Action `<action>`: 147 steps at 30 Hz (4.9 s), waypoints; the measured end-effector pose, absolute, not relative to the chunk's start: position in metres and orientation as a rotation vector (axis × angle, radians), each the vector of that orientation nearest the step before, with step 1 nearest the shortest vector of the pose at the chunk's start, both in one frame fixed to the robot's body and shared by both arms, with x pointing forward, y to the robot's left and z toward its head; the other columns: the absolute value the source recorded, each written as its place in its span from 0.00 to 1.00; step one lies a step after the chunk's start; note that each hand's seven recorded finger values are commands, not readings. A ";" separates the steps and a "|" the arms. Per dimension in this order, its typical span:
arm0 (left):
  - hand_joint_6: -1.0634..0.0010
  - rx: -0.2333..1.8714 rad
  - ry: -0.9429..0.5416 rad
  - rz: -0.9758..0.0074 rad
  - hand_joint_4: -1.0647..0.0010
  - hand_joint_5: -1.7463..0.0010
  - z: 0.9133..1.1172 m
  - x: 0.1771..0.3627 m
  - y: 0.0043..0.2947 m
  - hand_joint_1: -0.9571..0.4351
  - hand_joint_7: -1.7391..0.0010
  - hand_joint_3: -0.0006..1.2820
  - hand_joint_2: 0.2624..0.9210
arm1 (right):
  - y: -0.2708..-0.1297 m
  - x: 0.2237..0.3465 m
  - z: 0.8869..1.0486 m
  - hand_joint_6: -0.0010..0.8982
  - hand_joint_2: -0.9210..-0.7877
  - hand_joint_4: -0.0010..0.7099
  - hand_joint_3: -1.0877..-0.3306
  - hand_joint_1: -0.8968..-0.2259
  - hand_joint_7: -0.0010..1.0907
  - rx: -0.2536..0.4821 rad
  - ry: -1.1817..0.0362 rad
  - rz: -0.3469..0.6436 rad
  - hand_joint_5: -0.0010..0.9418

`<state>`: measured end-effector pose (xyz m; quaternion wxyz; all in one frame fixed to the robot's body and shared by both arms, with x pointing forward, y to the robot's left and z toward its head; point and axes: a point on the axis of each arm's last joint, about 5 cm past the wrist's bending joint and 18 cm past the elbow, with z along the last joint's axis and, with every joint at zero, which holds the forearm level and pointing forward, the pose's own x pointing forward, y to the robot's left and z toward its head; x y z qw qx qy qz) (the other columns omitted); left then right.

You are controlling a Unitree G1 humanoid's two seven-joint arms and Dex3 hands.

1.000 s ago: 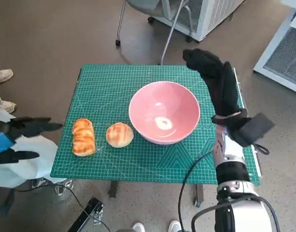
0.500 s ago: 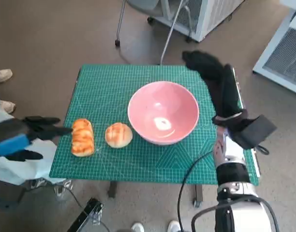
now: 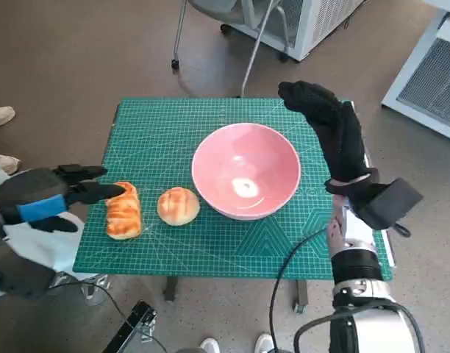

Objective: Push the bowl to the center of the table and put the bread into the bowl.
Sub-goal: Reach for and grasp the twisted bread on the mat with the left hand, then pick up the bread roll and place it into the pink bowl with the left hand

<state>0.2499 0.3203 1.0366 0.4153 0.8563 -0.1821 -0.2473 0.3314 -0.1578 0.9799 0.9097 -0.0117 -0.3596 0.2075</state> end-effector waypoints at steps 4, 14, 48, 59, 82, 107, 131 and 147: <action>0.64 2.152 -0.471 -0.643 0.77 1.00 1.031 0.256 0.318 0.58 1.00 0.01 0.87 | -0.159 0.331 0.980 0.06 0.00 0.52 0.39 0.43 0.72 -0.020 -0.744 0.424 0.03; 0.67 2.170 -0.509 -0.669 0.79 1.00 1.021 0.268 0.313 0.58 1.00 0.01 0.91 | -0.161 0.330 0.980 0.04 0.00 0.52 0.38 0.44 0.73 -0.003 -0.751 0.417 0.03; 0.37 2.139 -0.382 -0.843 0.41 0.96 0.977 0.289 0.299 0.74 0.95 0.14 1.00 | -0.169 0.321 0.969 0.00 0.00 0.53 0.38 0.44 0.79 0.012 -0.759 0.386 0.03; 0.40 2.079 -0.467 -0.812 0.48 0.34 0.966 0.293 0.297 0.70 0.31 0.11 1.00 | -0.170 0.319 0.967 0.00 0.00 0.53 0.38 0.43 0.78 0.014 -0.753 0.382 0.03; 0.23 1.990 -0.537 -0.700 0.38 0.40 0.971 0.296 0.298 0.69 0.37 0.01 0.99 | -0.171 0.319 0.966 0.00 0.00 0.54 0.39 0.42 0.77 0.030 -0.739 0.383 0.04; 0.23 1.843 -0.840 -0.227 0.45 0.33 1.067 0.302 0.298 0.69 0.39 0.03 1.00 | -0.172 0.318 0.966 0.00 0.00 0.54 0.38 0.47 0.77 0.043 -0.743 0.390 0.04; 0.31 1.716 -1.088 -0.294 0.48 0.33 1.084 0.343 0.196 0.69 0.32 0.07 1.00 | -0.173 0.318 0.966 0.00 0.00 0.54 0.39 0.44 0.77 0.042 -0.748 0.386 0.04; 0.41 1.621 -0.950 -0.502 0.54 0.30 1.034 0.356 0.147 0.69 0.25 0.13 1.00 | -0.177 0.316 0.968 0.00 0.00 0.54 0.40 0.42 0.76 0.038 -0.772 0.361 0.04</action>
